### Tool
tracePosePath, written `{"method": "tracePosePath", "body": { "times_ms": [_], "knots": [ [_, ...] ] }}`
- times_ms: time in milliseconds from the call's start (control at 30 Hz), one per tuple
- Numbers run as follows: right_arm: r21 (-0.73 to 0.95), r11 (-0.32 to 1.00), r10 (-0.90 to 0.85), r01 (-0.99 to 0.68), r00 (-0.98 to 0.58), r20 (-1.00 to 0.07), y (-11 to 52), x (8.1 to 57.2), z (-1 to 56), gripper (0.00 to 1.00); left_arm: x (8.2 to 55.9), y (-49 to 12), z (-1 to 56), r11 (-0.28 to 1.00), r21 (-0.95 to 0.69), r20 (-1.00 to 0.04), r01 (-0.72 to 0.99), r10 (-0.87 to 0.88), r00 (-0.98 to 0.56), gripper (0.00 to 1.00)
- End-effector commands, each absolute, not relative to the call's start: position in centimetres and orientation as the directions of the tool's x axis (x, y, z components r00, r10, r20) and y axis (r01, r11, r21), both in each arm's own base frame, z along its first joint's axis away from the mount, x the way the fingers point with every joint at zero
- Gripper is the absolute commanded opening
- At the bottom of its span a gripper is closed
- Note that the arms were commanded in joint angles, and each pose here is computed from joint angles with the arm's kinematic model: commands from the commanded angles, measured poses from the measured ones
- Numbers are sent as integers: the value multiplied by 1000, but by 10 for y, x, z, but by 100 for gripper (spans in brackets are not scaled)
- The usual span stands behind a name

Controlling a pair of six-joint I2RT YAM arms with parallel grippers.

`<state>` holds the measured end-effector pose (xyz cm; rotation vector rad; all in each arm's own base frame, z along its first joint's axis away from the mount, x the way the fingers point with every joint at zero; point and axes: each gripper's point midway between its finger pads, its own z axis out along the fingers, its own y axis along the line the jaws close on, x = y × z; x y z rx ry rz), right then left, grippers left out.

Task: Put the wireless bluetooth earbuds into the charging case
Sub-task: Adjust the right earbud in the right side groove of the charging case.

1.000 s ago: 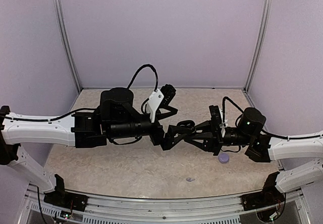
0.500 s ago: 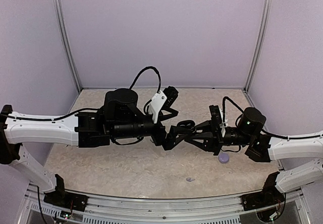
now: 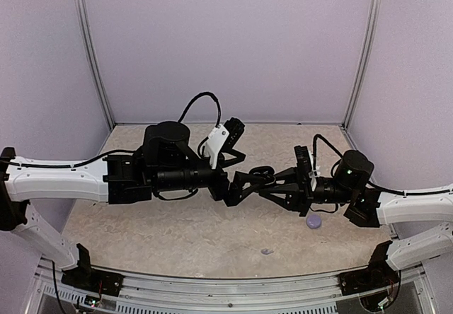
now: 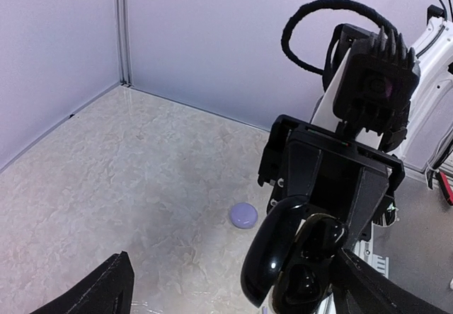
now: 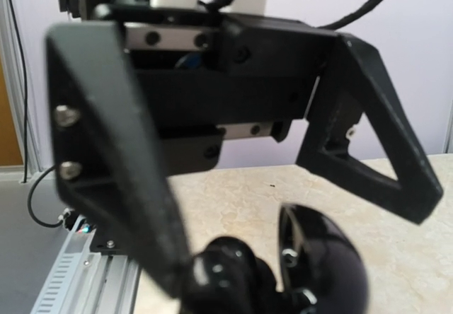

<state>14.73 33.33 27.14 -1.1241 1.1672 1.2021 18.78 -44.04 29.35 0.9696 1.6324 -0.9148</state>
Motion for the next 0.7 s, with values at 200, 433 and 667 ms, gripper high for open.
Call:
{"method": "tracePosePath", "body": {
  "times_ms": [200, 433, 667],
  "knots": [
    [-55, 4, 121, -998, 55, -991, 332, 136, 288, 0, 189, -434, 304, 383, -118, -974, 916, 133, -181, 95],
    [-55, 7, 114, -998, 55, -992, 333, 137, 286, 0, 167, -436, 321, 297, -79, -989, 952, 94, -111, 96],
    [-115, -22, 102, -993, 112, -988, 332, 131, 288, 0, 152, -428, 328, 252, -15, -997, 968, 73, -34, 99]
  ]
}}
